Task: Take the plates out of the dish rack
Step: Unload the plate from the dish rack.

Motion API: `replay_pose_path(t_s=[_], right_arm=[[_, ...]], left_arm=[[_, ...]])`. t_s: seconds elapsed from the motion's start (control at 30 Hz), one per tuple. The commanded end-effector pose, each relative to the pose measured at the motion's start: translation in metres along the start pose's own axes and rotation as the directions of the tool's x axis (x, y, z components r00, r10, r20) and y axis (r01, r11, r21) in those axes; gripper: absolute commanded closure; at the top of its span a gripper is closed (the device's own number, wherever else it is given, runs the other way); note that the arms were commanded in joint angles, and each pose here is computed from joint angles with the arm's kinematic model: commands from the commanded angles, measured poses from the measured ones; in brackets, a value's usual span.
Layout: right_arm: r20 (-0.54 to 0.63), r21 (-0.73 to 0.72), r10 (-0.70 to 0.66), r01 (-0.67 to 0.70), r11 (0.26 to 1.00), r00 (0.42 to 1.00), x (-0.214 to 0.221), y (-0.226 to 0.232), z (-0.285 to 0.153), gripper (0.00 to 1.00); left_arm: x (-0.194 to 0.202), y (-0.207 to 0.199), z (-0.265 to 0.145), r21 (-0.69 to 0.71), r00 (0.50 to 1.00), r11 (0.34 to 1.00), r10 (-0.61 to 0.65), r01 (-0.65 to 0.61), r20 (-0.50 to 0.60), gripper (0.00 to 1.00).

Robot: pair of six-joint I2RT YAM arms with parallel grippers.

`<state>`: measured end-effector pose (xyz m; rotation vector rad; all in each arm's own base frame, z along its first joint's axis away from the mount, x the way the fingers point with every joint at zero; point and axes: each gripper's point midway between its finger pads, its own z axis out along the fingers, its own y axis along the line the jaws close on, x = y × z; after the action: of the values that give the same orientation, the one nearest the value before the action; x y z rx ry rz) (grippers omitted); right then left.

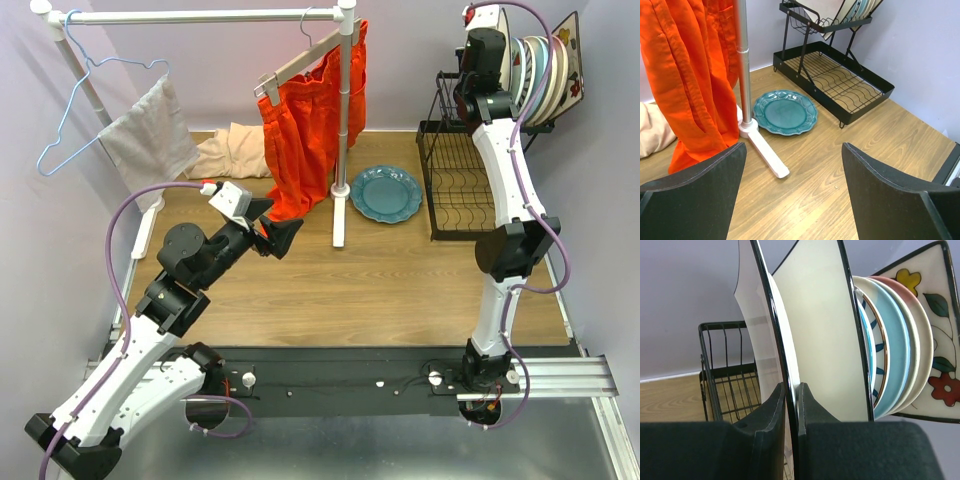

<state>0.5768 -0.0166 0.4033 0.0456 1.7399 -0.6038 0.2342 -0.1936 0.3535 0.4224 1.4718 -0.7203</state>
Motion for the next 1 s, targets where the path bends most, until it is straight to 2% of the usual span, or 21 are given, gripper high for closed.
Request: replay_pose_path(t_s=[0.0,0.33,0.97], right_arm=[[0.277,0.079,0.14,-0.167,0.983,0.951,-0.092,-0.056,-0.035,0.99],[0.286,0.082,0.164,-0.194,0.978,0.944,-0.091,-0.057,-0.035,0.99],[0.356,0.042,0.26,-0.293,0.955,0.898,-0.112,-0.065,-0.047,0.99]], left_arm=[[-0.003,-0.002,0.002,0.015,1.0,1.0,0.005,-0.005,0.016,0.14],[-0.002,0.001,0.002,0.007,1.0,1.0,0.007,-0.007,0.014,0.14],[0.0,0.001,0.004,0.011,1.0,1.0,0.002,-0.002,0.007,0.14]])
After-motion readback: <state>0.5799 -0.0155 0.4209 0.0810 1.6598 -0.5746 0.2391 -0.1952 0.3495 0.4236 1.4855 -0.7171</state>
